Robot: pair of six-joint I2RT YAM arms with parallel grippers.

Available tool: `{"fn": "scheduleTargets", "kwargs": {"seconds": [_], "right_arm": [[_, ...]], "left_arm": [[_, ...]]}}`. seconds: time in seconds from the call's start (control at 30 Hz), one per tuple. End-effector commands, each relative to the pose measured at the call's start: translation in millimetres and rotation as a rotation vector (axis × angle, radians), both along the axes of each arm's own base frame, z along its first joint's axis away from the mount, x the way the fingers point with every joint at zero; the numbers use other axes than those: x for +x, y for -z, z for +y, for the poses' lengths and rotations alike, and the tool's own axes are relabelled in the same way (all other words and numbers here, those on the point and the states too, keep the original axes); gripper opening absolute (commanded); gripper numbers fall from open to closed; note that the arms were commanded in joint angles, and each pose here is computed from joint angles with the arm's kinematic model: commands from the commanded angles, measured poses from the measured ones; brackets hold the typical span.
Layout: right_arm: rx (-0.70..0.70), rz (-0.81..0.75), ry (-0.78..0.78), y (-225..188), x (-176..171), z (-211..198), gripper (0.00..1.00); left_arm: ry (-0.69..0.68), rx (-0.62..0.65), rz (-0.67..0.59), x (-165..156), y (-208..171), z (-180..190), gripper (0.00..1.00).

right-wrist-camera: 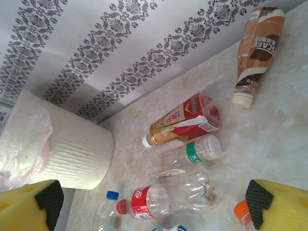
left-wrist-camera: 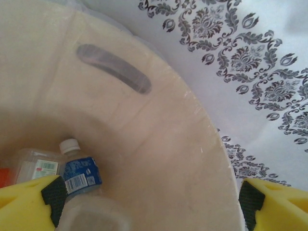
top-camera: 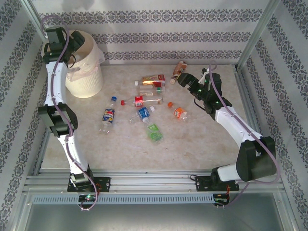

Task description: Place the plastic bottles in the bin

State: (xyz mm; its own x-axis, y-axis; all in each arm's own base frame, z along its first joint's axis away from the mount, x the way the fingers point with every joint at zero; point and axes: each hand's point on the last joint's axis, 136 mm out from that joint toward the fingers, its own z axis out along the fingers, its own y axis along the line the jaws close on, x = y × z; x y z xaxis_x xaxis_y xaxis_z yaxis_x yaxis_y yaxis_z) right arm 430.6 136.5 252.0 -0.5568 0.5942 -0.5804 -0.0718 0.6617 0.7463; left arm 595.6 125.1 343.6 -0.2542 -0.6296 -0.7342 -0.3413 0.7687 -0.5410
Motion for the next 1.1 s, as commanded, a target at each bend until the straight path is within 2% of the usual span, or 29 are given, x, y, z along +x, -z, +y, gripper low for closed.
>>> {"fn": "scheduleTargets", "kwargs": {"seconds": [0.0,0.17,0.33,0.67,0.9,1.07], "right_arm": [[0.022,-0.005,0.008,-6,3,-2,0.98],[-0.034,0.042,0.05,7,-6,-16,0.98],[-0.183,0.085,0.099,32,-25,-37,0.98],[-0.437,0.226,-0.013,77,-60,-40,0.98],[-0.604,0.294,-0.118,102,-81,-39,0.97],[-0.704,0.345,-0.225,116,-88,-34,0.97]], "left_arm": [[0.011,0.002,-0.026,-18,-32,-9,1.0],[0.004,0.056,-0.069,-38,-62,-18,1.0],[0.089,0.061,-0.148,-57,-88,-47,1.0],[0.298,0.012,-0.207,-78,-93,-128,1.0],[0.452,0.001,-0.183,-96,-82,-195,1.0],[0.541,-0.067,-0.148,-111,-63,-233,0.99]]}}
